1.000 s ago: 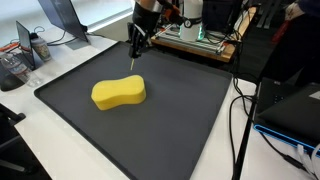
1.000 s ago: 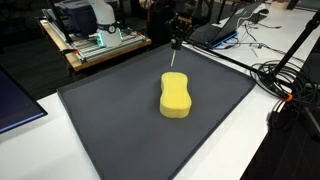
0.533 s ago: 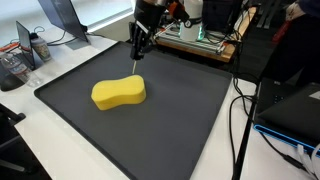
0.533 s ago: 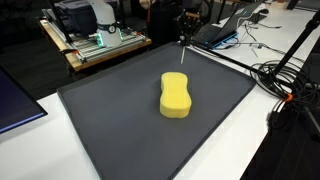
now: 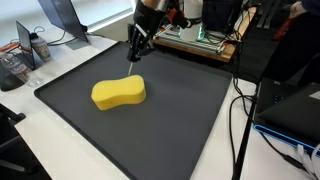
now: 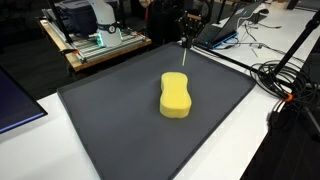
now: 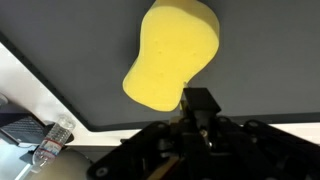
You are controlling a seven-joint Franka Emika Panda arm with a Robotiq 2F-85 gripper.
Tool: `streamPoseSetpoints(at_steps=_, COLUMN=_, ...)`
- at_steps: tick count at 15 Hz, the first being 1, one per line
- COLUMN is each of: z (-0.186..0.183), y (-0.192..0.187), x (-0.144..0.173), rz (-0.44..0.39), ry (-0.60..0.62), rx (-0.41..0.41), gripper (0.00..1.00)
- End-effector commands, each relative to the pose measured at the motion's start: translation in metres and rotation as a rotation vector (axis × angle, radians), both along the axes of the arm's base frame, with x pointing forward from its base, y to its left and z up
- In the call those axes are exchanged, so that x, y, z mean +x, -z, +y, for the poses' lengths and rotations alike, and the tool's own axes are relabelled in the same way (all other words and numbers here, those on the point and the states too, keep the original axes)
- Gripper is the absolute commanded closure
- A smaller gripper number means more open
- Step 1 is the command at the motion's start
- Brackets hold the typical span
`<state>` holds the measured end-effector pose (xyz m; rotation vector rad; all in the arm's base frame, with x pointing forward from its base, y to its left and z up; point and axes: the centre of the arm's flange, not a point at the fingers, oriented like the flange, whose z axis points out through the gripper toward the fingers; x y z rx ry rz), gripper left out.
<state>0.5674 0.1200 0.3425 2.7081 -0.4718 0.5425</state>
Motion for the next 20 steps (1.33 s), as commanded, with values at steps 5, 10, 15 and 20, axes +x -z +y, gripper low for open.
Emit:
streamPoseSetpoints(at_steps=5, z=0.079, y=0.030, x=0.000, rz=-0.110, ry=0.025, rx=-0.200, gripper=0.97)
streamPoseSetpoints(at_steps=10, z=0.109, y=0.060, x=-0.008, rz=-0.138, ry=0.061, rx=-0.252, gripper=0.97)
streamPoseSetpoints(at_steps=15, z=0.101, y=0.046, x=-0.013, rz=-0.052, ry=0.068, rx=-0.162, gripper=0.97)
streamPoseSetpoints(at_steps=20, z=0.056, y=-0.014, x=0.004, rz=0.008, ry=0.056, rx=-0.002, gripper=0.97)
